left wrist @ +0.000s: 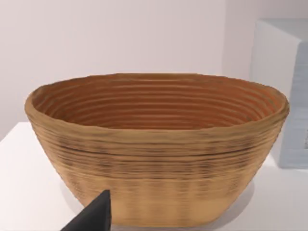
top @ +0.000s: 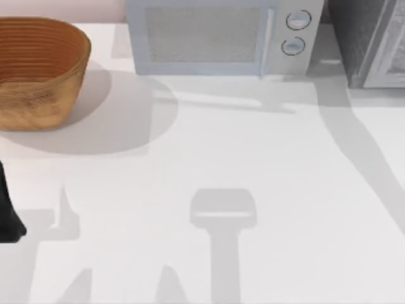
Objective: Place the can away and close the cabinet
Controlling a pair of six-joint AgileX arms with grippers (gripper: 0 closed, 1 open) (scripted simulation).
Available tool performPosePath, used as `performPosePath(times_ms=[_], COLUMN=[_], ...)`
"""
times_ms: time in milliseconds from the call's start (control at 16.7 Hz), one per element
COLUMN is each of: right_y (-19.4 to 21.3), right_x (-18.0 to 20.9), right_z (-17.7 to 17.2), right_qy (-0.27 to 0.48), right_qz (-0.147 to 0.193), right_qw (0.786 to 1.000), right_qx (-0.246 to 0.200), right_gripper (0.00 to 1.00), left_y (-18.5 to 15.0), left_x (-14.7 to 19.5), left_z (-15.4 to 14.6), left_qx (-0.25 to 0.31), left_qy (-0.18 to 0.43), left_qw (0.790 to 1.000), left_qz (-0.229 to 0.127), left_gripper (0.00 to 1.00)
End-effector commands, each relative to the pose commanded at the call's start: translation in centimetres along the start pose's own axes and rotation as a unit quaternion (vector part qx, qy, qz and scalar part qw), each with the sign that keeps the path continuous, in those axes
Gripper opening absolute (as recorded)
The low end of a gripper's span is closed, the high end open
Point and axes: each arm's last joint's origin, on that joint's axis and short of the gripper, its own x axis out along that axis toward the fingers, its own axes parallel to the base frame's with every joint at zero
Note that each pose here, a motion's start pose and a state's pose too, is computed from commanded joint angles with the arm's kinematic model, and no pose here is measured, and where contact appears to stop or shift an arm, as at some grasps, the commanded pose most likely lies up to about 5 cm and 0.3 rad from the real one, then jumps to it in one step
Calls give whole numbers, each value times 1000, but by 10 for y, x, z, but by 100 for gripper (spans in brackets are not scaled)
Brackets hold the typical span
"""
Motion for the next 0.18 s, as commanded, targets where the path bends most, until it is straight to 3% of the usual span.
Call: performPosePath(times_ms=[180], right_y=[-1], right_x=[13], right_z=[-1], right_qy=[0], right_qz=[0], right_qw=[1000], right_qx=[0], right_gripper=[100], left_y=[0], left_x=[0], left_z=[0], left_qx=[0], left_qy=[0], left_qw=[1000], left_qz=[0], left_gripper=[100])
